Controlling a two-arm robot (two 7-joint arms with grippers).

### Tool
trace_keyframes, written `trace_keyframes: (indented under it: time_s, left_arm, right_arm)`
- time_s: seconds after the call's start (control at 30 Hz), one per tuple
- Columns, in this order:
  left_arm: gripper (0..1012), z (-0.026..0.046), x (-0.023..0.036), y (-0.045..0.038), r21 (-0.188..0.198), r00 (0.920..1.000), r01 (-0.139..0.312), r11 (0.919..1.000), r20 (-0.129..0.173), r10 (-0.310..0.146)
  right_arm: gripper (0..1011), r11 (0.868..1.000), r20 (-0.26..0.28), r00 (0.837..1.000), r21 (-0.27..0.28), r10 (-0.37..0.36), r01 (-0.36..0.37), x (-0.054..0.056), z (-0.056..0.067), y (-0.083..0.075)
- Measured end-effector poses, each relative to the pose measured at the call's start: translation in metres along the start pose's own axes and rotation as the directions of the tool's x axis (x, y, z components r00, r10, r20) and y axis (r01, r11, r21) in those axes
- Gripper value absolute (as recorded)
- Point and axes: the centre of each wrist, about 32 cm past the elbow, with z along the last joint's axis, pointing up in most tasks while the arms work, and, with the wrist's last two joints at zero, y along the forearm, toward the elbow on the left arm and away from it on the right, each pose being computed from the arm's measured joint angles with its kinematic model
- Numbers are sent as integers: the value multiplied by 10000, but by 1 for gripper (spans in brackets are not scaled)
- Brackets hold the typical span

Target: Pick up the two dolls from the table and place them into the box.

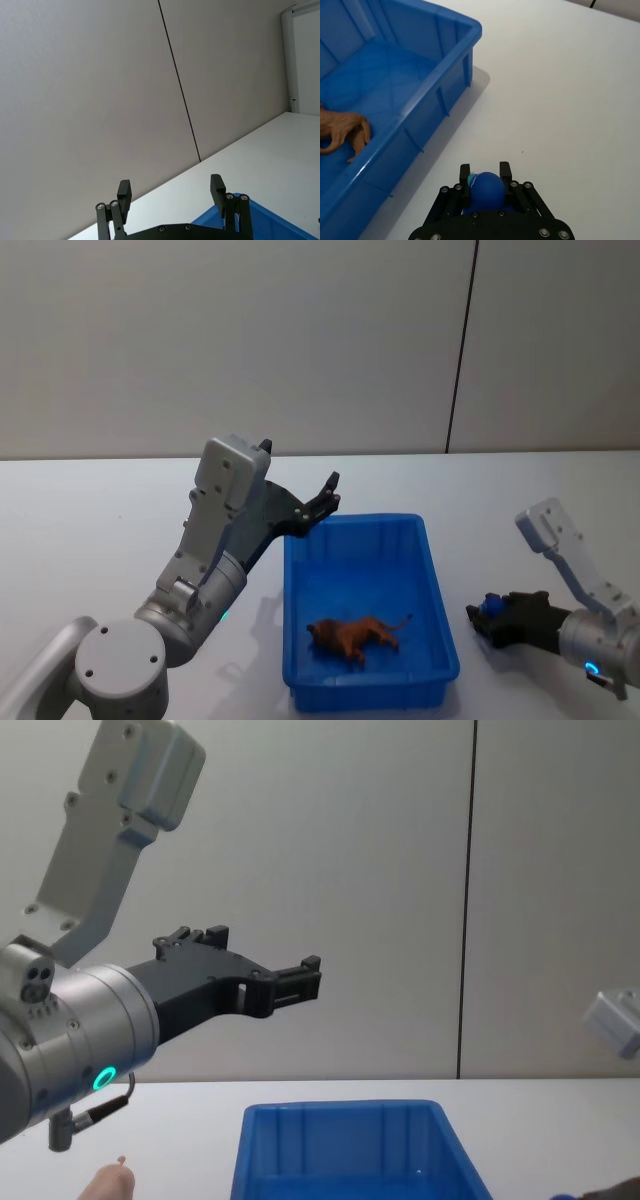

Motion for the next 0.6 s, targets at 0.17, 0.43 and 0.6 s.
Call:
trace_keyframes:
  time_s: [0.17, 0.43, 0.6]
  left_arm:
    - [1001, 0, 0, 0, 0, 10000, 0, 10000, 0, 0]
    - [1001, 0, 0, 0, 0, 10000, 0, 10000, 1, 0]
    - [1001, 0, 0, 0, 0, 10000, 0, 10000, 0, 0]
  right_arm:
    - [315, 9993, 74, 10000, 384, 6, -9, 12, 37, -24]
    - [272, 9917, 384, 9993, 1287, -31, -19, 36, 171, -92]
    - [243, 9820, 621, 9981, 1886, -50, -69, 43, 283, -141]
